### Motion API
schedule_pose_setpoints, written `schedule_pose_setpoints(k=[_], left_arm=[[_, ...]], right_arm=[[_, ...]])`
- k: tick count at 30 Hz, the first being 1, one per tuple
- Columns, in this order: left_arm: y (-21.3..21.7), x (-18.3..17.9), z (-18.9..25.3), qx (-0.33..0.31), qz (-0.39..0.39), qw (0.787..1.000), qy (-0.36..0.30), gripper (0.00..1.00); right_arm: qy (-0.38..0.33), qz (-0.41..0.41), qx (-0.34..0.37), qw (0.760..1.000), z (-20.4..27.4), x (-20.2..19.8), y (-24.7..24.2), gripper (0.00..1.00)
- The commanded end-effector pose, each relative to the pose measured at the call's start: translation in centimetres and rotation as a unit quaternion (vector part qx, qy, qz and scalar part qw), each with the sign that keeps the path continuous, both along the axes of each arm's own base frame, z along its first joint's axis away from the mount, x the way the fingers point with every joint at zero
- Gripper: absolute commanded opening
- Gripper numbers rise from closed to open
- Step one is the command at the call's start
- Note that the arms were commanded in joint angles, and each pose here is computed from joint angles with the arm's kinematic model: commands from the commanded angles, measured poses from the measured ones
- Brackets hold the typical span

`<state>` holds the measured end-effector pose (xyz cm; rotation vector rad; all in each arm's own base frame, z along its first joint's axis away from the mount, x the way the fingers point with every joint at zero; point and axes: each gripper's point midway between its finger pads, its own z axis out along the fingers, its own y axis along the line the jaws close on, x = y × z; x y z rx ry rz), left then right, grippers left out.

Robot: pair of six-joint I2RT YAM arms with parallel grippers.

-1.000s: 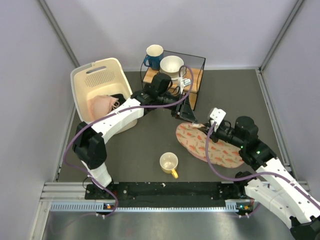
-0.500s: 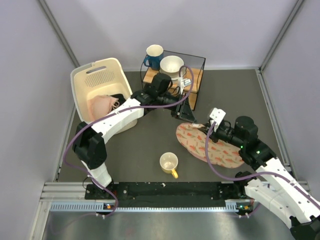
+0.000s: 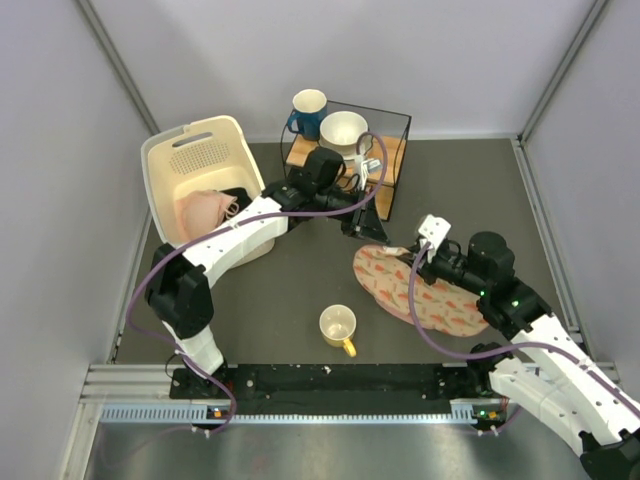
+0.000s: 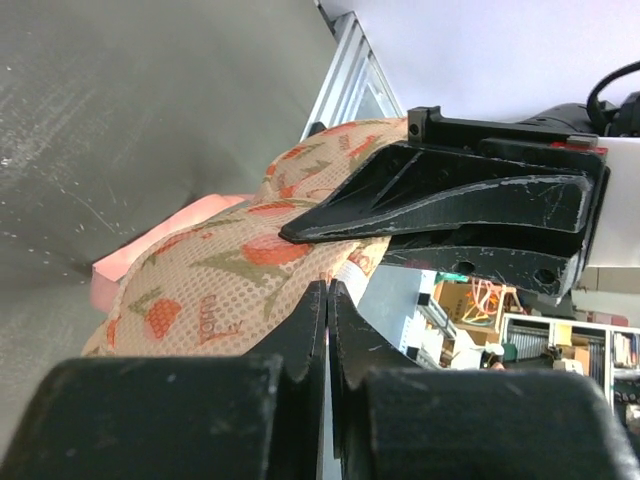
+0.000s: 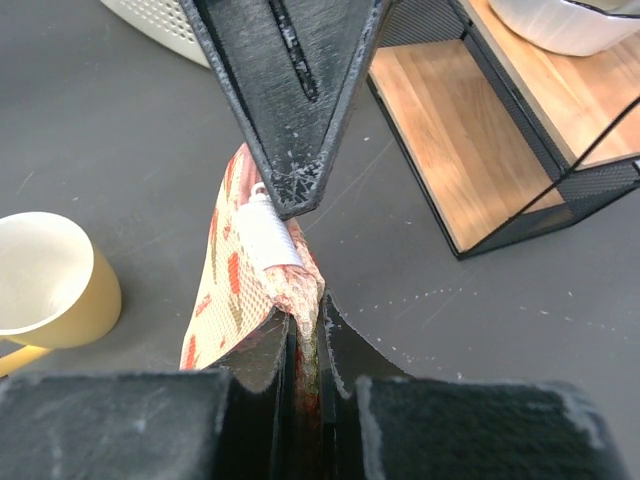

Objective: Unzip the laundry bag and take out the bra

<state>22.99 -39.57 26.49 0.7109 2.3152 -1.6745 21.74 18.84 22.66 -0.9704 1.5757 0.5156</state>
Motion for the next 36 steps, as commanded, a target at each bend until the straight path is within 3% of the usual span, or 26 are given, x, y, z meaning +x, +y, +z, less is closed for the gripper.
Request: schedule_pose_setpoints(k=[1,10,16,20,21,22,23,27,36], left_arm=[[0.9,1.0,2.2,-0.004,0.034,0.998,-0.043,0.0],[6.5,5.6,2.6,-0.007,0.168,0.985,-0.043,0.0],[8.2,6.7,1.5,-0.013,0.2,0.979,-0.023,0.0],[7.6,6.5,1.6,-0.032,0.192,0.981,-0.008,0.0],[7.2,6.3,2.0,-0.035,0.188,0.982,-0.013,0.0],[7.1,6.3,2.5,-0.038,0.187,0.981,-0.018,0.0],[6.7,6.5,3.6,-0.046,0.186,0.981,-0.029,0.0],[4.8,5.6,5.7,-0.058,0.158,0.984,-0.048,0.0],[2.6,4.9,8.9,-0.082,0.12,0.986,-0.077,0.0]], right_arm=[[-0.043,-0.047,0.027,0.998,3.2,1.2,-0.9,0.0],[-0.108,-0.132,0.119,0.978,6.5,0.8,-3.9,0.0],[-0.138,-0.145,0.191,0.961,8.4,-0.2,-4.8,0.0],[-0.116,-0.148,0.189,0.964,6.8,-0.1,-4.7,0.0],[-0.107,-0.145,0.182,0.967,6.1,0.0,-4.5,0.03],[-0.095,-0.142,0.167,0.971,5.3,-0.1,-4.3,0.41],[-0.093,-0.131,0.161,0.974,5.5,-0.1,-4.0,0.52],[-0.086,-0.105,0.106,0.985,5.6,-0.1,-3.3,0.63],[-0.089,-0.034,0.037,0.995,9.0,1.6,-0.4,0.73]])
